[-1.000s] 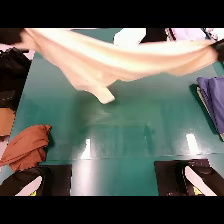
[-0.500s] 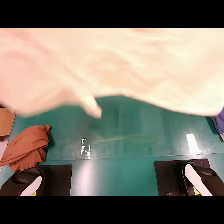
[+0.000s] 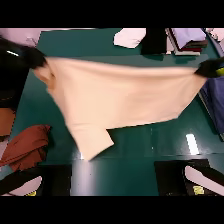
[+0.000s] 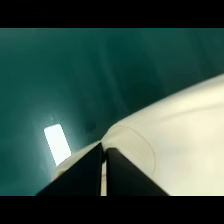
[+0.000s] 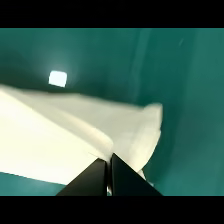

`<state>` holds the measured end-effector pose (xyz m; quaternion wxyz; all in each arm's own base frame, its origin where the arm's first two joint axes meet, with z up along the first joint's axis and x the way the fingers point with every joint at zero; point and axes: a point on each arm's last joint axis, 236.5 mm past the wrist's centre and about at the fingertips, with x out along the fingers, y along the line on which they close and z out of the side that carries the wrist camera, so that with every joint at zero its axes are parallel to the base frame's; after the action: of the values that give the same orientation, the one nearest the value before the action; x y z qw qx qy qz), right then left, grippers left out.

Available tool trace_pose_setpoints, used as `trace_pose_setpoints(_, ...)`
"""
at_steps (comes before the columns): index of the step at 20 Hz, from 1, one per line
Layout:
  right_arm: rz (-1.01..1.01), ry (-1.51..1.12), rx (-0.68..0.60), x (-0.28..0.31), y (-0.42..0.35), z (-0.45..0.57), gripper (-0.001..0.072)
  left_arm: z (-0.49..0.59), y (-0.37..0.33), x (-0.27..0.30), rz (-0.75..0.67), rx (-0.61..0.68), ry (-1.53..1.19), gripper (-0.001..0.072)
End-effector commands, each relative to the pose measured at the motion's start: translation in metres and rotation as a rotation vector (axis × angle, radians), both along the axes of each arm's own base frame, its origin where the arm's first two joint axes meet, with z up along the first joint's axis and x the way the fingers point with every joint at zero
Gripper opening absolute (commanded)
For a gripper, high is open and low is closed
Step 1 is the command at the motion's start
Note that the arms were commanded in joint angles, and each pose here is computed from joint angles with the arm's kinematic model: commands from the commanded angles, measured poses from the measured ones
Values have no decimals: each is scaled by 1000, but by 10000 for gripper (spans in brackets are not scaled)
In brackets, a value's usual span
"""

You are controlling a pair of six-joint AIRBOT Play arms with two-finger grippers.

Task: Fold the shirts.

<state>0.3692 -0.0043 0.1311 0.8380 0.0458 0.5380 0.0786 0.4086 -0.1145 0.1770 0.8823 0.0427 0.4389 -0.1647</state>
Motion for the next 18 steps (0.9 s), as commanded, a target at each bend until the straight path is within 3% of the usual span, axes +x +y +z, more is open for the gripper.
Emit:
trace_pose_setpoints(1, 38, 198, 13, 21, 17, -102, 18, -138, -6, 31, -2, 45, 217, 24)
trace_pose_setpoints(5, 34, 163, 18, 70, 18, -117, 24, -161, -5, 65, 45, 38, 162, 25)
trace_pose_setpoints(6, 36, 143, 16, 81, 18, -110, 171, -154, -1, 69, 63, 29, 148, 74)
trace_pose_setpoints(7, 32, 125, 16, 87, 16, -100, 390, -144, 8, 71, 79, 26, 147, 406)
trace_pose_setpoints(8, 29, 114, 15, 90, 12, -88, 421, -133, 19, 68, 114, 18, 178, 563)
trace_pose_setpoints(12, 48, 90, 26, 68, 13, -51, 419, -117, 71, 31, 202, 18, 293, 548)
trace_pose_setpoints(15, 72, 65, 126, 41, 39, -40, 416, -150, 85, -23, 268, 3, 368, 548)
trace_pose_setpoints(18, 80, 50, 127, 21, 51, -46, 415, -200, 59, -80, 292, -121, 480, 548)
